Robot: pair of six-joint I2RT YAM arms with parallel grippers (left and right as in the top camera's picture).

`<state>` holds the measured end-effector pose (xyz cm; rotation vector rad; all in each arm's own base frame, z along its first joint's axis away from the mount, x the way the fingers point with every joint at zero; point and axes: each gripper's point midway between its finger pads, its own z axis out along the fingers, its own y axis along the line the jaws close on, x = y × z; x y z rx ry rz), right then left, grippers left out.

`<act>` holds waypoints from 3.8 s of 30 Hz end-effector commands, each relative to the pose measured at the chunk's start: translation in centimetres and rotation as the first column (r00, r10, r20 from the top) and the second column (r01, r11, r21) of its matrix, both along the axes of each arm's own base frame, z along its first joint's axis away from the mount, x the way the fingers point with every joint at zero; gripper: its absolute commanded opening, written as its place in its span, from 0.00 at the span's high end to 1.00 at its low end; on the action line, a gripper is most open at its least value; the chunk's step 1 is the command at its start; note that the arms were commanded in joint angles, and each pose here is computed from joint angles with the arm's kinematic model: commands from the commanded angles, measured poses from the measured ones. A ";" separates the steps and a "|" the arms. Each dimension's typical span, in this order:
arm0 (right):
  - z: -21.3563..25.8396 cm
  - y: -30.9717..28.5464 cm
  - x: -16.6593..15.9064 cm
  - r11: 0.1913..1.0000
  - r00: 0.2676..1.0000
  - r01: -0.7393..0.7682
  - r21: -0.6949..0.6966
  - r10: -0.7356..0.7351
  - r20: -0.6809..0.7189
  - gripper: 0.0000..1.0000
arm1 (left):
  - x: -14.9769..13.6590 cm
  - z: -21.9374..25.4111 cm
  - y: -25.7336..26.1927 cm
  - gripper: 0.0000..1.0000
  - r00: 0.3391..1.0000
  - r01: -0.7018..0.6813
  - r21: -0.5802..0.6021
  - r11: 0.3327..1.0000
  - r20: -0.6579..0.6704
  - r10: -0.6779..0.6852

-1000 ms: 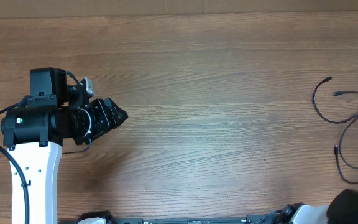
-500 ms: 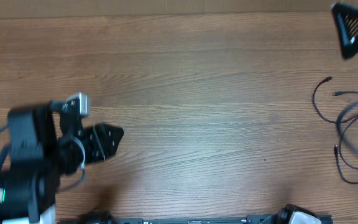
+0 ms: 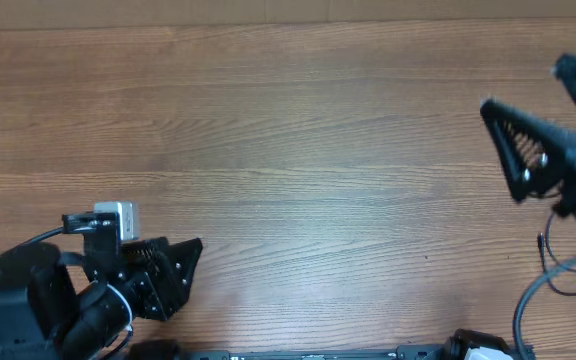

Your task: Untangle cables

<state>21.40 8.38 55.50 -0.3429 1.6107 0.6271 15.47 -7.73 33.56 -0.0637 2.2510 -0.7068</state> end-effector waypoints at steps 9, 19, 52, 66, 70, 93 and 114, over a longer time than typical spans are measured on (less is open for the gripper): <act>-0.6 0.2 -0.6 1.000 0.999 -0.003 0.004 0.003 -0.038 0.00 | 0.2 1.8 -1.9 0.00 0.998 0.063 -0.136 0.989 0.015 -0.061; -2.1 0.2 -0.5 1.000 0.993 -0.001 0.021 0.004 -0.115 0.00 | 1.3 3.4 -1.9 0.00 1.000 -0.021 -0.264 0.964 -0.001 0.021; -3.4 0.2 -0.8 0.999 0.983 0.000 0.035 0.006 -0.185 0.00 | 0.6 1.8 -1.5 0.00 0.997 -0.058 -0.234 0.970 -0.071 0.043; -3.4 0.2 -0.8 0.999 0.983 0.000 0.035 0.006 -0.184 0.00 | 3.9 11.1 0.9 0.00 0.774 -0.048 0.117 0.992 0.632 -0.037; -3.4 0.2 -0.8 0.999 0.983 0.000 0.035 0.006 -0.184 0.00 | 2.5 12.5 1.6 0.00 0.589 -0.160 0.268 0.950 0.798 -0.126; -3.4 0.2 -0.8 0.999 0.983 0.000 0.035 0.006 -0.184 0.00 | 2.8 3.3 1.7 0.00 0.199 -0.360 0.340 0.869 0.938 -0.285; -3.4 0.2 -0.8 0.999 0.983 0.000 0.035 0.006 -0.184 0.00 | 5.5 -3.4 3.6 0.00 0.363 -0.439 0.464 0.769 0.875 -0.321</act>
